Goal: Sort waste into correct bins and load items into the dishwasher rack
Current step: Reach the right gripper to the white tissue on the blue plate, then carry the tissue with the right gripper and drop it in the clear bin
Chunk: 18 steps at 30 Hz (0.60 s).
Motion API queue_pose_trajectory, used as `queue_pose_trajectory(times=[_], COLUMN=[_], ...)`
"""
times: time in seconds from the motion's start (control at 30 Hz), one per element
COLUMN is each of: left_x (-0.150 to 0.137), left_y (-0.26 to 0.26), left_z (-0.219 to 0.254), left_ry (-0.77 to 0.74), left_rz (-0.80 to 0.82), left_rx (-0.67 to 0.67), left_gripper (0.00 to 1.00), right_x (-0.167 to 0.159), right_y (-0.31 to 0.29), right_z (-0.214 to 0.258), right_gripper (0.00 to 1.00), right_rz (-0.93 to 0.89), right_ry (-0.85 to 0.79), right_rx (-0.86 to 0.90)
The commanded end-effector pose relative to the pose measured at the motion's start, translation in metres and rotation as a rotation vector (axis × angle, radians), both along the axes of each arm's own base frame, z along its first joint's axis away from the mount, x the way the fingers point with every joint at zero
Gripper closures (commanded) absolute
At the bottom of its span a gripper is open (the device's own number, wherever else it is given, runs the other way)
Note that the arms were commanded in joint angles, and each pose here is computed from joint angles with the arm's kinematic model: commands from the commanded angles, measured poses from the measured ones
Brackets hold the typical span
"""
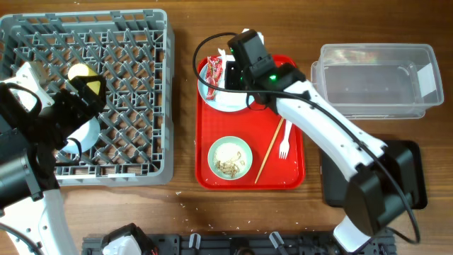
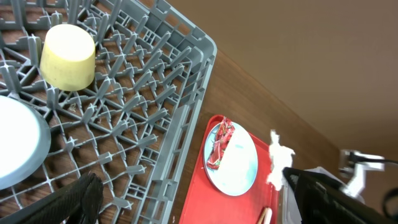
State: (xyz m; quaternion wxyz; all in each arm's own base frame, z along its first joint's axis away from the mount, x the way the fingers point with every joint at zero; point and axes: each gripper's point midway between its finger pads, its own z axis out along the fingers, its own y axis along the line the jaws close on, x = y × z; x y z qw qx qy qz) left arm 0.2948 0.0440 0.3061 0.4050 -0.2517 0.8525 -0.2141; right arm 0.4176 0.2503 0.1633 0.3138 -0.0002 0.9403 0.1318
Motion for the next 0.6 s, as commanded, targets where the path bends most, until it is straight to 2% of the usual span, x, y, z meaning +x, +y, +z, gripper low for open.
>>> queue_pose_trajectory(times=[0.0, 0.1, 0.23, 0.43, 0.5, 0.53, 0.57], left_x=[0.0, 0.0, 0.0, 0.0, 0.0, 0.0, 0.0], left_y=[-0.001, -0.001, -0.001, -0.001, -0.001, -0.001, -0.001], left_z=[0.002, 0.002, 0.002, 0.002, 0.002, 0.002, 0.002], left_ry=[-0.009, -0.009, -0.009, -0.009, -0.009, -0.009, -0.009], left_rz=[-0.007, -0.007, -0.007, -0.007, -0.007, -0.007, -0.007], left_rx=[0.012, 0.012, 0.012, 0.012, 0.012, 0.012, 0.012], left_gripper=[0.0, 0.0, 0.0, 0.0, 0.0, 0.0, 0.0], right_x=[0.001, -0.001, -0.004, -0.002, 0.0, 0.001, 0.003], right_y=[-0.029, -0.082, -0.16, -0.261, -0.279, -0.286, -0.29], right_z=[0.047, 0.077, 0.093, 0.068, 0.056, 0.049, 0.043], right_gripper=[0.96, 0.96, 0.96, 0.96, 0.91, 0.85, 0.53], right_rz=[-0.124, -0.322, -0.518, -0.731, -0.764, -0.777, -0.782], right_ry=[-0.099, -0.155, -0.167, -0.053, -0.01, 0.014, 0.032], right_rx=[0.003, -0.021, -0.093, -0.151, -0.133, -0.12, -0.106])
